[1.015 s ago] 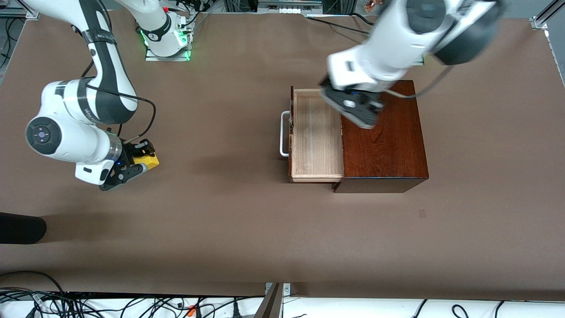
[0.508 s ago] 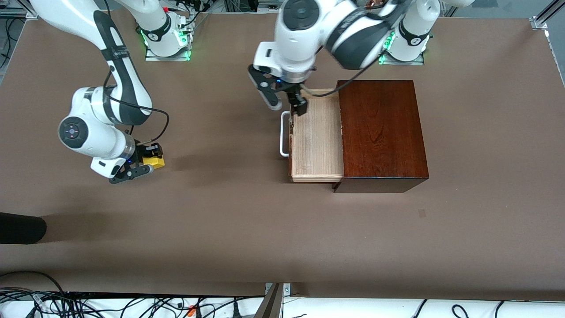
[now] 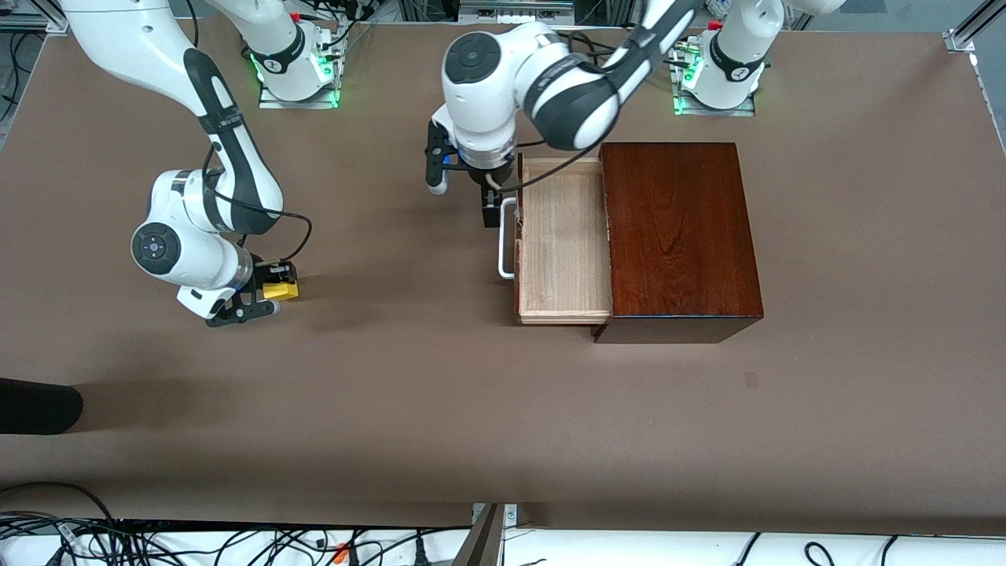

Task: Open drawer, take yellow block, close drawer
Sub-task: 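Place the cube with the right gripper while the left gripper reaches the drawer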

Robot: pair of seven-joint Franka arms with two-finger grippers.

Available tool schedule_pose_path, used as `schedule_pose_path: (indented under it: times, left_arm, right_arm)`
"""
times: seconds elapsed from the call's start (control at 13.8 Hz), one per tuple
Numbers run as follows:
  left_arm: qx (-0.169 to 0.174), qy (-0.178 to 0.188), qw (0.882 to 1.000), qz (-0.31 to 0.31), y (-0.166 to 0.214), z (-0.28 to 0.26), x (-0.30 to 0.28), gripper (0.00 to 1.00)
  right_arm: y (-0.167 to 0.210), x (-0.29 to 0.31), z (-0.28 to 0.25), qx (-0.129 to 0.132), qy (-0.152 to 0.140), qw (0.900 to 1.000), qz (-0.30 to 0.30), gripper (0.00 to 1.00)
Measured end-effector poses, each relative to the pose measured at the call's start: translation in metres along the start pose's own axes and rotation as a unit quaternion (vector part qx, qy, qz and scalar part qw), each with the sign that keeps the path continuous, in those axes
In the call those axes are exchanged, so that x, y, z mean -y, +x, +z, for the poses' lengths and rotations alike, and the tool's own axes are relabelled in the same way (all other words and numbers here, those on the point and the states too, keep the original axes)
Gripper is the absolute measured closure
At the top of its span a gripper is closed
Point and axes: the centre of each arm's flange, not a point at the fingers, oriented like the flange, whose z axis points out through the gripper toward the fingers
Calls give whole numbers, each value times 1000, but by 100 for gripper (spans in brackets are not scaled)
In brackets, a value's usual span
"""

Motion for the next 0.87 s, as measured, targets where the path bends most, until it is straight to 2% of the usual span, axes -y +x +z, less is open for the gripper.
schedule_pose_path:
  times: [0.36,0.65,0.73,0.87]
  left_arm:
    - [31,12,999,25,6,39,1,0]
    - [36,16,999,15,-3,44,14,0]
    - [36,16,999,12,-5,43,17,0]
    - [38,19,999,4,-12,43,26,0]
  right_arm:
    - [0,-8,13,6,0,1000,17,45]
    - [-1,-18,11,4,1,1000,18,45]
    - [0,-18,8,0,1,1000,17,41]
    - [4,-19,-11,-19,0,1000,16,24]
